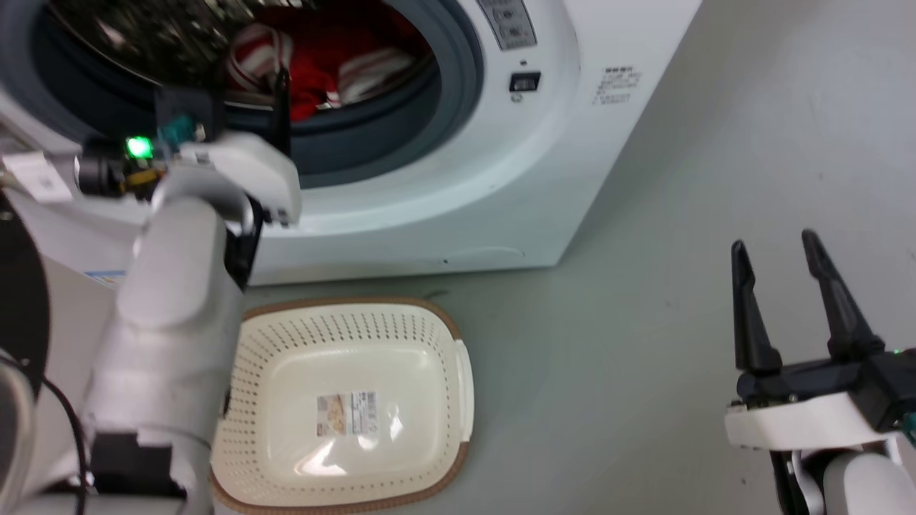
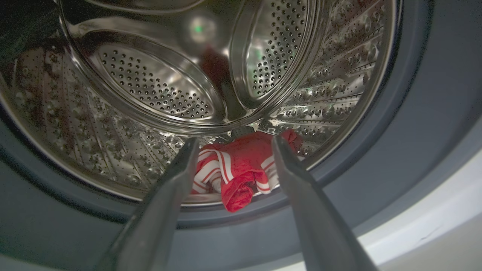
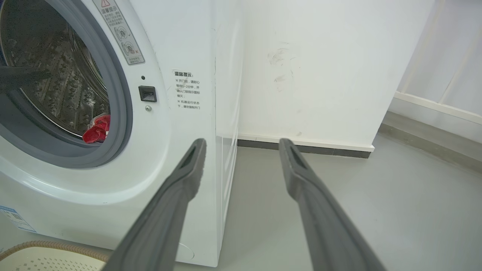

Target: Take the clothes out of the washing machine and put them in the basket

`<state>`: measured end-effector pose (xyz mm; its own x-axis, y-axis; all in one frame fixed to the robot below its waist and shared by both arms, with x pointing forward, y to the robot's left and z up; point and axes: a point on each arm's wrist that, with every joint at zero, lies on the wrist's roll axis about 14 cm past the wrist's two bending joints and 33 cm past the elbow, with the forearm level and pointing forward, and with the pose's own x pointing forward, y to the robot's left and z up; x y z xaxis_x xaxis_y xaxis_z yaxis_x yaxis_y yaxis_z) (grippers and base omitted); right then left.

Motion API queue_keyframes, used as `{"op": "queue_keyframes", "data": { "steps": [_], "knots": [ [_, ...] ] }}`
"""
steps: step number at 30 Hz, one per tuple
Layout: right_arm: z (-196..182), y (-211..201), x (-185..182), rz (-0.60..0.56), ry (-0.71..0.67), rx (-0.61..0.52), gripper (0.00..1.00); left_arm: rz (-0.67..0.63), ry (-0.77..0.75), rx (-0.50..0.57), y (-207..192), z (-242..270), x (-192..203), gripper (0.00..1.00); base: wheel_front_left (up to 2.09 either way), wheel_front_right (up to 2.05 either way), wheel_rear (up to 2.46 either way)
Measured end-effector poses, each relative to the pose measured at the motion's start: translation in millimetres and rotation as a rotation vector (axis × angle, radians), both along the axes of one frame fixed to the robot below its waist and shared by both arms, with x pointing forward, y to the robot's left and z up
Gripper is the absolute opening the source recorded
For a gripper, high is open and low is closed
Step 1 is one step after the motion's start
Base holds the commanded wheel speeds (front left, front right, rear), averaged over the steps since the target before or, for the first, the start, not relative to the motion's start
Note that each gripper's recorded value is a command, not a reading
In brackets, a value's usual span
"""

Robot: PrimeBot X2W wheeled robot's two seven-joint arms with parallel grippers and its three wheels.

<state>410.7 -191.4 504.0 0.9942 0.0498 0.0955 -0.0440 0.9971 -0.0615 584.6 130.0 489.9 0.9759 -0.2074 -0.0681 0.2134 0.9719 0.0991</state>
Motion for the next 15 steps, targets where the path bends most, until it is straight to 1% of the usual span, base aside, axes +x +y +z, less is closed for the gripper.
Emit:
{"op": "queue_keyframes", "data": {
  "steps": [9, 15],
  "knots": [
    [-21, -17, 28, -0.041, 0.032, -0.005, 1.0, -0.041, 0.145, 0.072, -11, -42, 71, 1.0, 0.0, 0.0, 0.0],
    [-40, -26, 41, -0.064, 0.069, -0.004, 1.0, -0.043, 0.279, 0.136, -10, -79, 106, 1.0, 0.0, 0.0, 0.0]
  ]
}}
